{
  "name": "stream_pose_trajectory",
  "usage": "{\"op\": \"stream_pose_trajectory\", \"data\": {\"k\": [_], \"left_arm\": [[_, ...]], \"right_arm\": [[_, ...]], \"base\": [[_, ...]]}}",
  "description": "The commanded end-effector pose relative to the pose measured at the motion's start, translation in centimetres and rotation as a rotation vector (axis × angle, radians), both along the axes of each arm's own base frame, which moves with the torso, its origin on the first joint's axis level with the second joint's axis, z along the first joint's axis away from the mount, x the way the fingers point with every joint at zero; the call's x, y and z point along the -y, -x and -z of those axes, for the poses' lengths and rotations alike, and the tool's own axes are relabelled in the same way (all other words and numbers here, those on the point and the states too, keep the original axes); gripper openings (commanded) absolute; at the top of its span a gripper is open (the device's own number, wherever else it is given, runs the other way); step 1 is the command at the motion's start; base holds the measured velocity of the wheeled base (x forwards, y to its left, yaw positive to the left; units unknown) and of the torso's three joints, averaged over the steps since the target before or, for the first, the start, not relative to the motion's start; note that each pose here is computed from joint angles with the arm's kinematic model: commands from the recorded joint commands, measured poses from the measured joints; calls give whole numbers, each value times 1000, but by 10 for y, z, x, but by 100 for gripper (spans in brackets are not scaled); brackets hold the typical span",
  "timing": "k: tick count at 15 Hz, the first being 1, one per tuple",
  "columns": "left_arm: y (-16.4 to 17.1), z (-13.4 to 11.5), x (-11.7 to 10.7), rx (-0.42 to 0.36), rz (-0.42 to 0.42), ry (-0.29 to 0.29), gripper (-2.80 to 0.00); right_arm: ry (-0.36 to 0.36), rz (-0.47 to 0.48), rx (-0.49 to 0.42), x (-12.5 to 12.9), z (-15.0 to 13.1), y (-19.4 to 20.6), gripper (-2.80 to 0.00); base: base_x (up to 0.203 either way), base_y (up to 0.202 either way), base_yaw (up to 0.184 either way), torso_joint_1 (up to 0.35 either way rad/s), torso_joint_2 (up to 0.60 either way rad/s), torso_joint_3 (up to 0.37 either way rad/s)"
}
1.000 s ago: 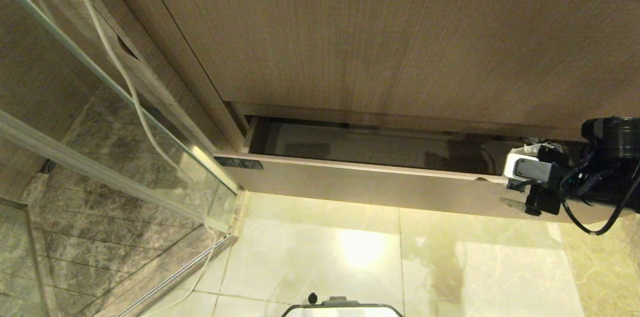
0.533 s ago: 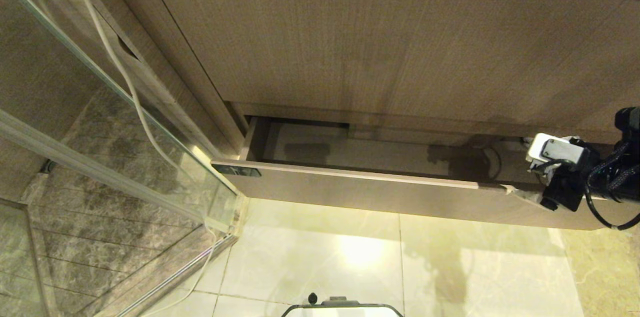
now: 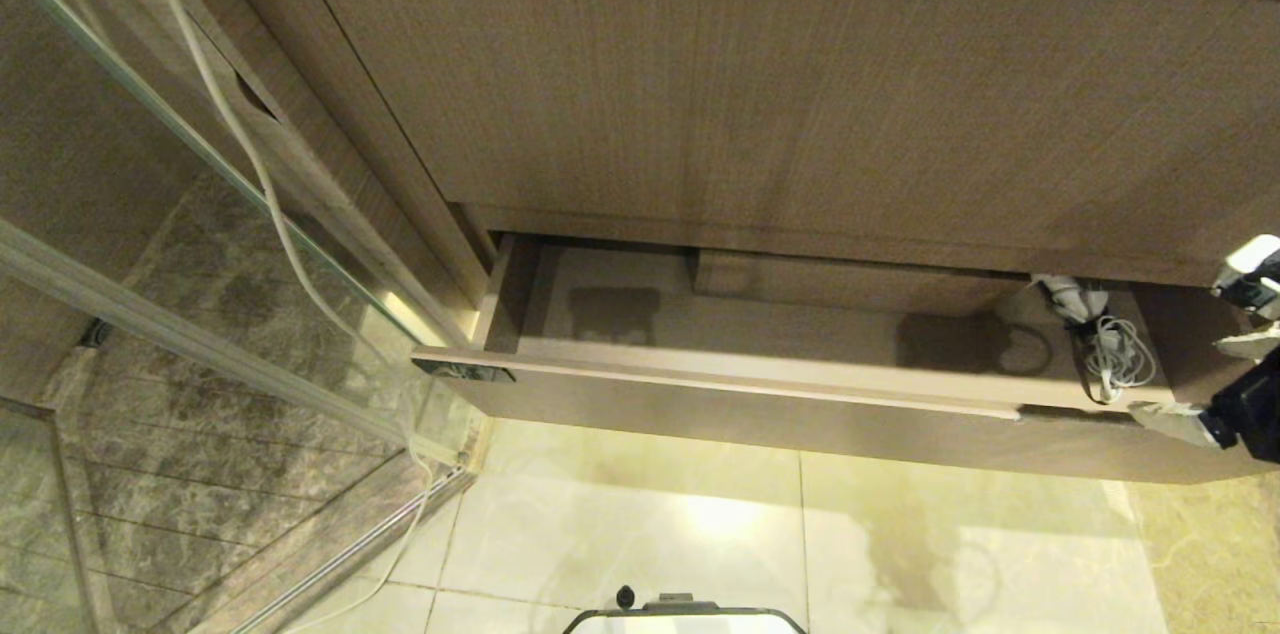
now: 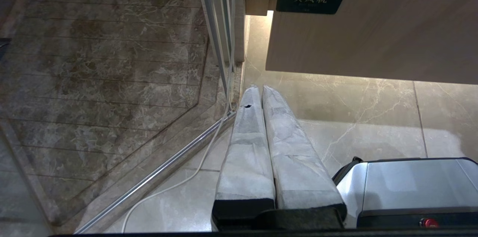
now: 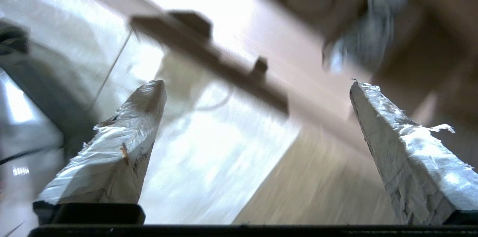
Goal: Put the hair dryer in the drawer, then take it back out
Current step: Pull open the drawer
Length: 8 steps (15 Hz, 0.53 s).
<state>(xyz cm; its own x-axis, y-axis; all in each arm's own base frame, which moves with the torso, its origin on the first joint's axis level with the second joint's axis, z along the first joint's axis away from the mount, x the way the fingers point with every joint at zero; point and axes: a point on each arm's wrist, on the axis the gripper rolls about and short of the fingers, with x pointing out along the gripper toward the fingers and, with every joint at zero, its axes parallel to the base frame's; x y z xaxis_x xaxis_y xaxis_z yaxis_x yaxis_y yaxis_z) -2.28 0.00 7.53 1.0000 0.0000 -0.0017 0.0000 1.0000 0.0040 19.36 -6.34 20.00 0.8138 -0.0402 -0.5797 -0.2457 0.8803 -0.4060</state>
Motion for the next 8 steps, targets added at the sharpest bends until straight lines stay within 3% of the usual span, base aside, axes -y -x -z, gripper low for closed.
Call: {"op": "stream_pose_trajectory", "data": {"k": [1, 2, 3, 8], "left_arm": [[0, 0, 0, -1, 0, -1, -280], [0, 0, 0, -1, 0, -1, -280], [0, 0, 0, 0, 0, -1, -280], [0, 0, 0, 0, 0, -1, -280]], "right_arm": [[13, 99, 39, 8, -15, 31, 0], [20, 139, 50, 12, -18, 36, 0], [24, 152, 57, 12, -20, 41, -280], [36, 162, 80, 5, -26, 55, -280]], "base": [[0, 0, 0, 0, 0, 0], [0, 0, 0, 0, 0, 0], [0, 0, 0, 0, 0, 0], [0, 0, 0, 0, 0, 0]]}}
